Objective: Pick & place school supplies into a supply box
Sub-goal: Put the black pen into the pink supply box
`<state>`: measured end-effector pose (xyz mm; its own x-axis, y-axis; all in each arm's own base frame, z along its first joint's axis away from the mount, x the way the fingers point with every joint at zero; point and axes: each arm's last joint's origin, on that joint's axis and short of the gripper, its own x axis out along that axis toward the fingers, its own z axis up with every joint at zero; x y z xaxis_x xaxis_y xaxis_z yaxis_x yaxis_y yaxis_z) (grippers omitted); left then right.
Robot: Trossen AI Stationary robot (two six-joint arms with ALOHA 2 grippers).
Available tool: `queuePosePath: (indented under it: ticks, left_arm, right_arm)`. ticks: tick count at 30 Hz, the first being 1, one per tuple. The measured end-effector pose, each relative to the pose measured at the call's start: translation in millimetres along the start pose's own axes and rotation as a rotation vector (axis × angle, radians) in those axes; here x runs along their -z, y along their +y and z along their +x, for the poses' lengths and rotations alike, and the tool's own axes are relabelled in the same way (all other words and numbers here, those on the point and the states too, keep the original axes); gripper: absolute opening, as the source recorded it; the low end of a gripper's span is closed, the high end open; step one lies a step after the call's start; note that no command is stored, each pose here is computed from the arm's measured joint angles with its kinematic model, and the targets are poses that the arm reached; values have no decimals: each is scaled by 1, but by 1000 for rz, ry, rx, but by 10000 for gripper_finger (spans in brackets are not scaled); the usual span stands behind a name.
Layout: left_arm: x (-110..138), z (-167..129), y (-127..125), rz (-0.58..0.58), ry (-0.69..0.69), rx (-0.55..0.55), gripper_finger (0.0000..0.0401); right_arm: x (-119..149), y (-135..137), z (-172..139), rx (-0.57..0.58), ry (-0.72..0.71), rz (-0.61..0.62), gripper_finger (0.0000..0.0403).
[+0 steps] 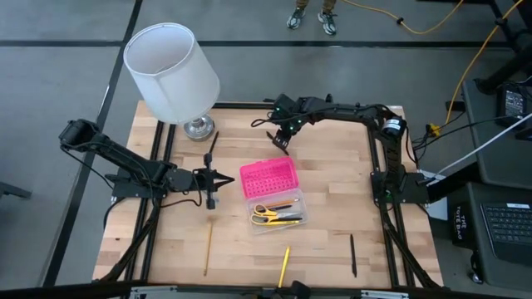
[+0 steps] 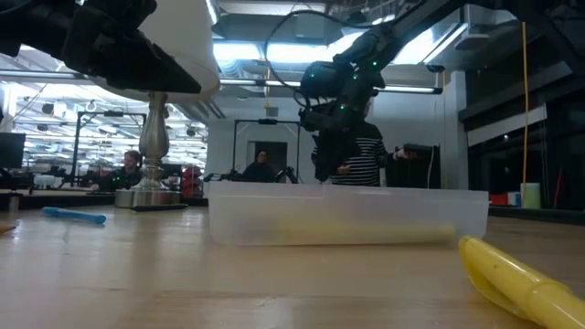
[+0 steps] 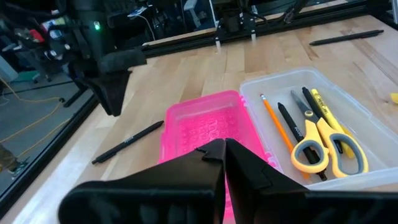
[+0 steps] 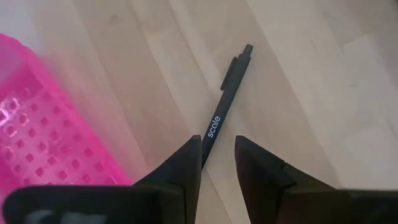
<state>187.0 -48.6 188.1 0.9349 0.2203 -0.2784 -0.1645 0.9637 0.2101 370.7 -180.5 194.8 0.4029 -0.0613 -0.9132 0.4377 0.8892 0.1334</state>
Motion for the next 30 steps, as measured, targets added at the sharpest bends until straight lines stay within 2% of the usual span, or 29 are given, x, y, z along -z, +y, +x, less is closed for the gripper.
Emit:
queuePosePath:
  ticks: [21, 30]
  left_arm:
    - [0, 0, 0, 0, 1, 0, 6]
    - [0, 0, 0, 1, 1, -3, 6]
  right_arm:
    - [7, -6, 53, -2, 80, 5, 102]
    - [9, -8, 61, 3, 91, 4, 102]
